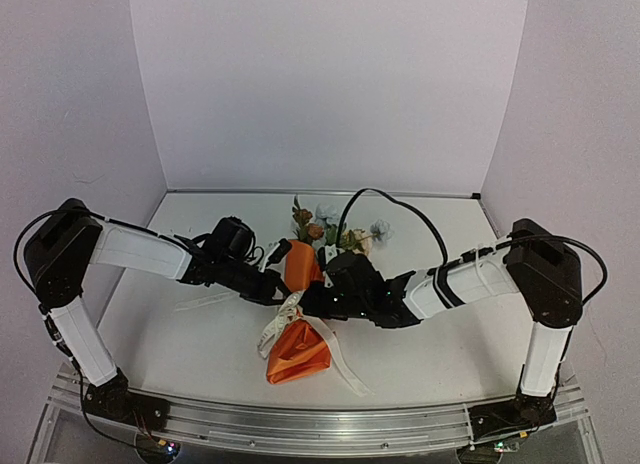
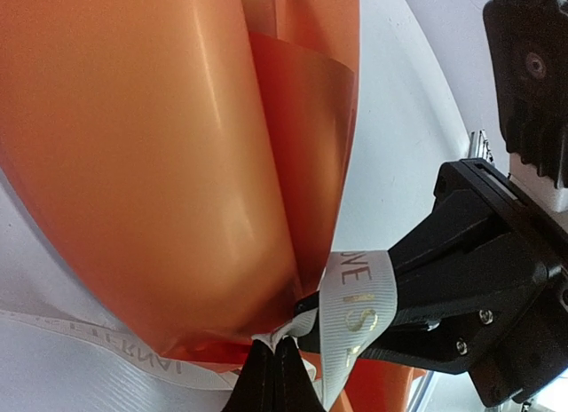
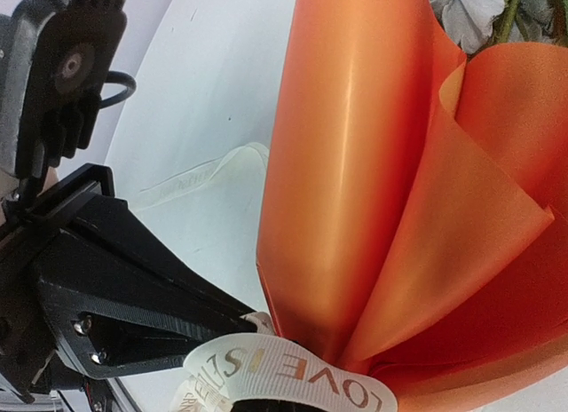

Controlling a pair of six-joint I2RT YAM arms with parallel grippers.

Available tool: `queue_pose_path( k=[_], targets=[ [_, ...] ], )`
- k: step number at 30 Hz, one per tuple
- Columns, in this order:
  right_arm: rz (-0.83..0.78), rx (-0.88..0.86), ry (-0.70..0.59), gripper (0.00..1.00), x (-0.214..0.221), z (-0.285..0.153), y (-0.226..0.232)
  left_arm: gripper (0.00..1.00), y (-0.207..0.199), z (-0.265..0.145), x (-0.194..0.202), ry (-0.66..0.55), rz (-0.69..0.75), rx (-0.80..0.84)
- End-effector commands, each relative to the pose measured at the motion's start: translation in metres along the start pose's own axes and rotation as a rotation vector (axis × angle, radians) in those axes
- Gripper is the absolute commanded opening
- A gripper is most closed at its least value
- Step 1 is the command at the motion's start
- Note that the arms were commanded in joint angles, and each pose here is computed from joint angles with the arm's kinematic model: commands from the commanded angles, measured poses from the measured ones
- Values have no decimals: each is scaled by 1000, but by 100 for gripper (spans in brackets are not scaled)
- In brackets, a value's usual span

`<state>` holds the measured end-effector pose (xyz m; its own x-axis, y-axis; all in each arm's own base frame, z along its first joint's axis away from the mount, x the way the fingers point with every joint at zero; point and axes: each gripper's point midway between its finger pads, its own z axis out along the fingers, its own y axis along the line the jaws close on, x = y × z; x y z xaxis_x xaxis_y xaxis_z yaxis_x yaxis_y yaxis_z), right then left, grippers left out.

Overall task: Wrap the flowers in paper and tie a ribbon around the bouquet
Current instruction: Tie the half-tied ribbon around the folded bouquet.

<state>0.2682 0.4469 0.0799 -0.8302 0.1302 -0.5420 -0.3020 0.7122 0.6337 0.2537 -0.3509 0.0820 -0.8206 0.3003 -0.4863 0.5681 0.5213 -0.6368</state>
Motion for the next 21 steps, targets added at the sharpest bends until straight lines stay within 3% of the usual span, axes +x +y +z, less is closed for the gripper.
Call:
queue_pose_path(
  k=[1,4,21],
  targets=[
    [-20,15,-16,0,-2,-1,-3,0,-6,-10,-23,-99,33,-31],
    [-28,19,-17,0,-1,-4,-5,0,-2,-16,-30,-144,26,-73],
    [-100,55,-38,22,-10,-49,5,0,0,-20,-35,-189,14,-91]
  ],
)
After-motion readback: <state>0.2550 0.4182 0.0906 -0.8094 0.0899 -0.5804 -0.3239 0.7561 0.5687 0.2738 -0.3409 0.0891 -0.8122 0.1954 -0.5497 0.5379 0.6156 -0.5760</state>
